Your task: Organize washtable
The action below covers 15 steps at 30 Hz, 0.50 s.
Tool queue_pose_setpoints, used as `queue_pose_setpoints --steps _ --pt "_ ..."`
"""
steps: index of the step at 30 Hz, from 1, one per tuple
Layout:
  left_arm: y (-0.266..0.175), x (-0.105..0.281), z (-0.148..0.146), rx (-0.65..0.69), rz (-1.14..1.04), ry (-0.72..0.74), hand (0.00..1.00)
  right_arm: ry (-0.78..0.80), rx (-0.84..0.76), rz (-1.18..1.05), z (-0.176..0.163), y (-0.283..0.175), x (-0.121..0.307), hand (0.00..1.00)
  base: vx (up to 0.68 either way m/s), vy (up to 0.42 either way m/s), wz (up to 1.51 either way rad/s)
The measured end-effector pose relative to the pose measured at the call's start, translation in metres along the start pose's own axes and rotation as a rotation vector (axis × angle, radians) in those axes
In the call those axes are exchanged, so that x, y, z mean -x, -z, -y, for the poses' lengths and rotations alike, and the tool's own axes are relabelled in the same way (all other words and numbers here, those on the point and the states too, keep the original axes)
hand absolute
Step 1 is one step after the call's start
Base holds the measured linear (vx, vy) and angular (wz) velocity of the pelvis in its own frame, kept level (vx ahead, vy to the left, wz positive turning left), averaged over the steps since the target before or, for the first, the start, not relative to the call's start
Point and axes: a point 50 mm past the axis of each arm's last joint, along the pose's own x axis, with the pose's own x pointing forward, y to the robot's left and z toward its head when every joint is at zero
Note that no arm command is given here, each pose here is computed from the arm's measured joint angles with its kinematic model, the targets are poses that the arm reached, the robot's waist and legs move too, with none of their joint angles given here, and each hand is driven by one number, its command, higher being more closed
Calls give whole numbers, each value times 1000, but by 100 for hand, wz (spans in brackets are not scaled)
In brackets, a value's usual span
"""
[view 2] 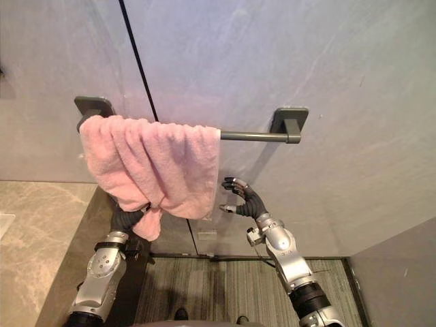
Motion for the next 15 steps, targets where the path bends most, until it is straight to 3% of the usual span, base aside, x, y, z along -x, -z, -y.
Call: queue_pose_setpoints --steps 12,13,15 --pt "1 0 6 5 -3 24 100 -99 36 89 -18 -26 -23 0 0 0 1" --pt "1 0 6 5 -3 24 100 -108 37 93 -20 -27 -24 100 -3 -3 7" --pt "1 0 6 6 -3 24 100 -119 38 95 -22 -28 -25 100 -12 -10 7"
